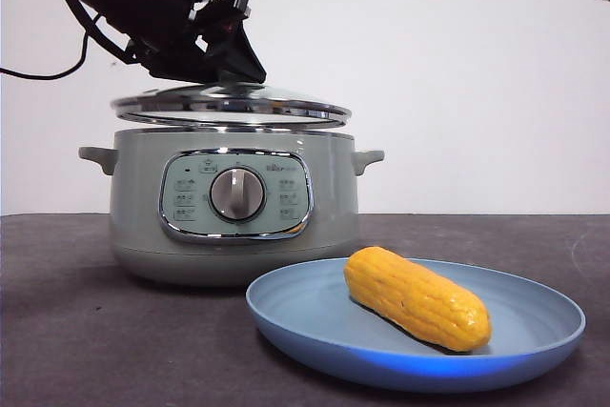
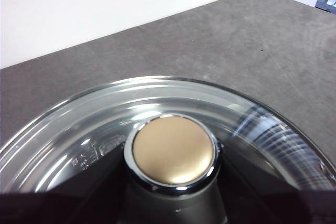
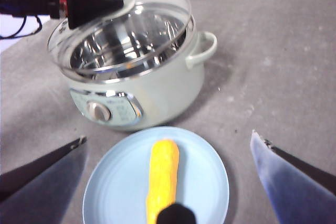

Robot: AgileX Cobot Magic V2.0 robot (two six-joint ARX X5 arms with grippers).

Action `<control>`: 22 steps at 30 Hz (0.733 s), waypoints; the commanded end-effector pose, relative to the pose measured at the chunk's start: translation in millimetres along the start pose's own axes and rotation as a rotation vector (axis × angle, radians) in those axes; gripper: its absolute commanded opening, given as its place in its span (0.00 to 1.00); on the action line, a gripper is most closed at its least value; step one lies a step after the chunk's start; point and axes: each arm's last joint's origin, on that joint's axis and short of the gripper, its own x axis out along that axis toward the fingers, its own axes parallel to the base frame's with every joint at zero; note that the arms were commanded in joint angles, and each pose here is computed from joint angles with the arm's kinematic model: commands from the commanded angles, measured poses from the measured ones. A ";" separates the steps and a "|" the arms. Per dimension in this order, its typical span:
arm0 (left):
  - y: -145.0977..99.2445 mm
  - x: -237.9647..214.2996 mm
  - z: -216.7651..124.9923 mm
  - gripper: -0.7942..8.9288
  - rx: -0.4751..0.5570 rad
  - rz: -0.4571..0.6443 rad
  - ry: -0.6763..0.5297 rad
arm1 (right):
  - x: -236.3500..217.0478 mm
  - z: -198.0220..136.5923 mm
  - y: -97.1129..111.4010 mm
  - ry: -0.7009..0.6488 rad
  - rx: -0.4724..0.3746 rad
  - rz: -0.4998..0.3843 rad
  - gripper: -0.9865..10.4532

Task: Take the corn out from the steamer,put the corn on the plate,close the lid

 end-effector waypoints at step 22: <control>2.4 6.1 -11.6 0.07 -0.011 0.016 0.097 | 0.3 -2.9 -1.3 0.013 0.010 -0.031 0.64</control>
